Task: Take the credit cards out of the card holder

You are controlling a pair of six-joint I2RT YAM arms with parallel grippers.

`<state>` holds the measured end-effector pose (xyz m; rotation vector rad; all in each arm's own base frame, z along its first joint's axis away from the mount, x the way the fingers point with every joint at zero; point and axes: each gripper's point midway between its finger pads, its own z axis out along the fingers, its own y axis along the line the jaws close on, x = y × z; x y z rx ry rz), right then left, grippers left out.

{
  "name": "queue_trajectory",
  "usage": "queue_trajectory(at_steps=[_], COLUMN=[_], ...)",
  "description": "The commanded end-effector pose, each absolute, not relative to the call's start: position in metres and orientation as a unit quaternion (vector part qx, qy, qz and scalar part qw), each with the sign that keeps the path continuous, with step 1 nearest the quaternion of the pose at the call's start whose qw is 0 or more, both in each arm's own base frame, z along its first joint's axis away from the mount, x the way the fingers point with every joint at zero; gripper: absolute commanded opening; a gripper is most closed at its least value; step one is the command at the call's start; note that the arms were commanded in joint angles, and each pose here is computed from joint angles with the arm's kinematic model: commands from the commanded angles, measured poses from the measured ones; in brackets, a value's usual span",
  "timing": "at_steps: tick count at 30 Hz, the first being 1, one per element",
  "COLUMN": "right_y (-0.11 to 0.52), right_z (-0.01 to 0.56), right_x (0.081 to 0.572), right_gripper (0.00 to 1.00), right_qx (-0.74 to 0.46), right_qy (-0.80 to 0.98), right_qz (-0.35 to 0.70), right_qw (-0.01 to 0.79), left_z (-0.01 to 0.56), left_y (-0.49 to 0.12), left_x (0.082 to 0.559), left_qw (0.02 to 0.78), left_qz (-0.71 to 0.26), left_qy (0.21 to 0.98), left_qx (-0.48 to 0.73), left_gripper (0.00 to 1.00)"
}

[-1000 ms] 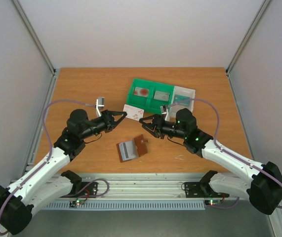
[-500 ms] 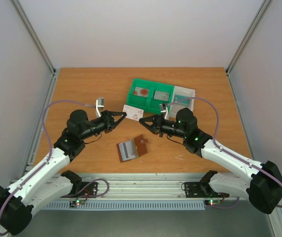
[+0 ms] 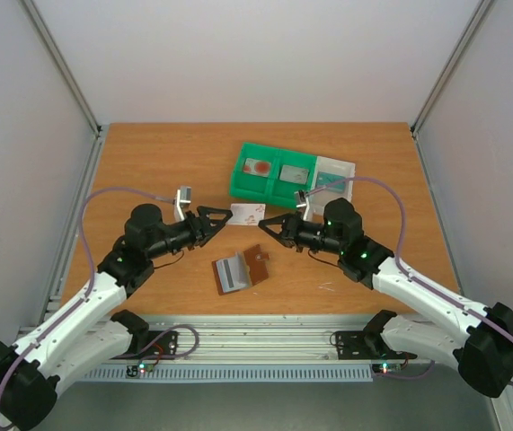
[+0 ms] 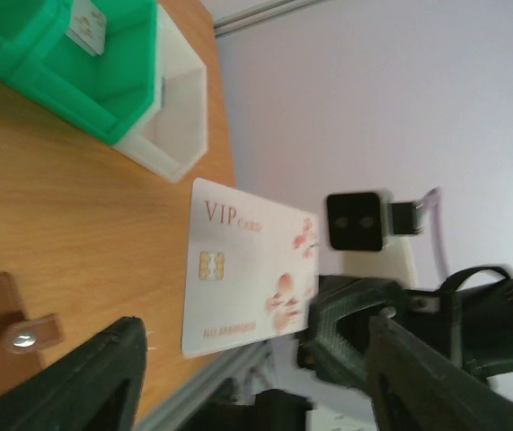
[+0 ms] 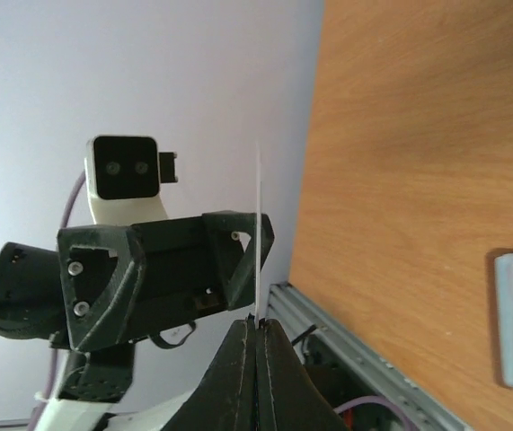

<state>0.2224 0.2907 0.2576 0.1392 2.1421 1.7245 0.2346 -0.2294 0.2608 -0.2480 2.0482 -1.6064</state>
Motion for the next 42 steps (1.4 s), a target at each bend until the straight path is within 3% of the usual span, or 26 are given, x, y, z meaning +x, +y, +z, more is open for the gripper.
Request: queue_trajectory(at_steps=[1, 3, 5, 6, 13, 22, 30, 42], right_y=[0.277, 0.269, 0.26, 0.256, 0.229, 0.202, 0.165, 0.167], right_z=[0.261, 0.25, 0.244, 0.242, 0.238, 0.218, 0.194, 0.159], right_x=[0.225, 0.225, 0.227, 0.228, 0.253, 0.311, 0.371, 0.446], right_gripper=[0.01, 0.01, 0.01, 0.01, 0.01, 0.01, 0.01, 0.01], right_qx=[0.017, 0.011, 0.006, 0.004, -0.016, 0.022, 0.082, 0.126], right_qy=[0.793, 0.813, 0.83, 0.837, 0.878, 0.903, 0.91, 0.912], right_qz=[0.556, 0.523, 0.488, 0.472, 0.36, 0.286, 0.267, 0.278], right_qw=[0.25, 0.256, 0.27, 0.276, 0.315, 0.32, 0.305, 0.273], left_z=[0.26, 0.25, 0.238, 0.234, 0.199, 0.177, 0.17, 0.159], left_y=[-0.226, -0.221, -0.216, -0.213, -0.197, -0.186, -0.178, -0.178], left_x=[0.226, 0.224, 0.222, 0.221, 0.215, 0.207, 0.202, 0.198], left_qw=[0.272, 0.272, 0.269, 0.271, 0.254, 0.239, 0.239, 0.218], left_qz=[-0.566, -0.538, -0.506, -0.488, -0.395, -0.353, -0.322, -0.323], left_qy=[0.776, 0.796, 0.818, 0.829, 0.883, 0.905, 0.915, 0.92], left_qx=[-0.058, -0.053, -0.051, -0.04, -0.012, 0.01, 0.035, 0.028], left_gripper=[0.74, 0.82, 0.98, 0.99, 0.99, 0.99, 1.0, 0.99])
